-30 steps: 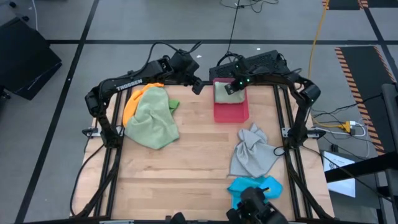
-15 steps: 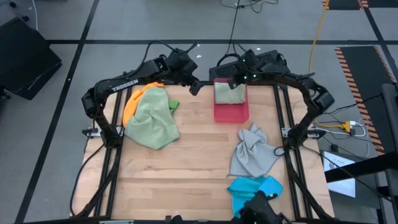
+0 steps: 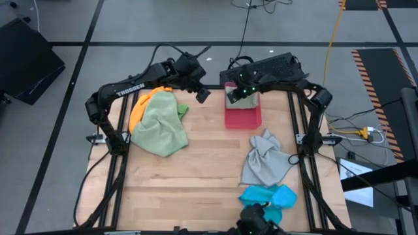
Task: Fold microfiber towels
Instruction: Put the right light green microfiber cloth into the red bin
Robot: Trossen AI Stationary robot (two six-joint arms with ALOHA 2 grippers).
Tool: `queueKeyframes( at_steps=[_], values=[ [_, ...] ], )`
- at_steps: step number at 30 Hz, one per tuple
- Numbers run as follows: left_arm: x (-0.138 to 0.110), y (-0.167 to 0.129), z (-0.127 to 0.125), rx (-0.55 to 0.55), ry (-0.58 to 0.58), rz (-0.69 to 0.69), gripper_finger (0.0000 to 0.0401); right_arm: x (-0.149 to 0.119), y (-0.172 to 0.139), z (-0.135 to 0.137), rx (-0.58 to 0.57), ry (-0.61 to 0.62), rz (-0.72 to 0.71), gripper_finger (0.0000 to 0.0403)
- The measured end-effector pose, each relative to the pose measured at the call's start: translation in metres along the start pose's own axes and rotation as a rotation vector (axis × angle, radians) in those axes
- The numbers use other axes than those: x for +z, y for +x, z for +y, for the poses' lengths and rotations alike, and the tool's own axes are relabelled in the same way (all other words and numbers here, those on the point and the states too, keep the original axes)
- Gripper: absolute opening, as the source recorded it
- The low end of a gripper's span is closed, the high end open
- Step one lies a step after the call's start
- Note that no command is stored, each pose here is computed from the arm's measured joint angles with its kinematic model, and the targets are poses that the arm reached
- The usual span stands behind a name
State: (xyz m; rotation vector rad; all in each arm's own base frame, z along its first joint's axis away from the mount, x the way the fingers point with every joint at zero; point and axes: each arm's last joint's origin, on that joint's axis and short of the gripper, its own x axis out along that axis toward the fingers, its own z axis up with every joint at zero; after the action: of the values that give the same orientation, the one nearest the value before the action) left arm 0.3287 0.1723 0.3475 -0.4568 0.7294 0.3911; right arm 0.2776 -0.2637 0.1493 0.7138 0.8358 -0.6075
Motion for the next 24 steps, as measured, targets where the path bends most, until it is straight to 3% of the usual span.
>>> queueKeyframes(
  at_steps=[14, 20, 24],
  values=[
    [-0.002, 0.000, -0.002, -0.056, 0.016, 0.025, 0.0227, 0.003, 0.006, -0.008, -0.120, 0.016, -0.060, 0.0000],
    [-0.002, -0.003, -0.004, -0.094, 0.029, 0.028, 0.0227, 0.011, -0.031, 0.004, -0.078, 0.033, -0.100, 0.0000],
    [-0.004, -0.012, -0.005, -0.093, 0.036, 0.034, 0.0227, 0.002, -0.066, 0.005, -0.114, 0.077, -0.020, 0.0000]
  ],
)
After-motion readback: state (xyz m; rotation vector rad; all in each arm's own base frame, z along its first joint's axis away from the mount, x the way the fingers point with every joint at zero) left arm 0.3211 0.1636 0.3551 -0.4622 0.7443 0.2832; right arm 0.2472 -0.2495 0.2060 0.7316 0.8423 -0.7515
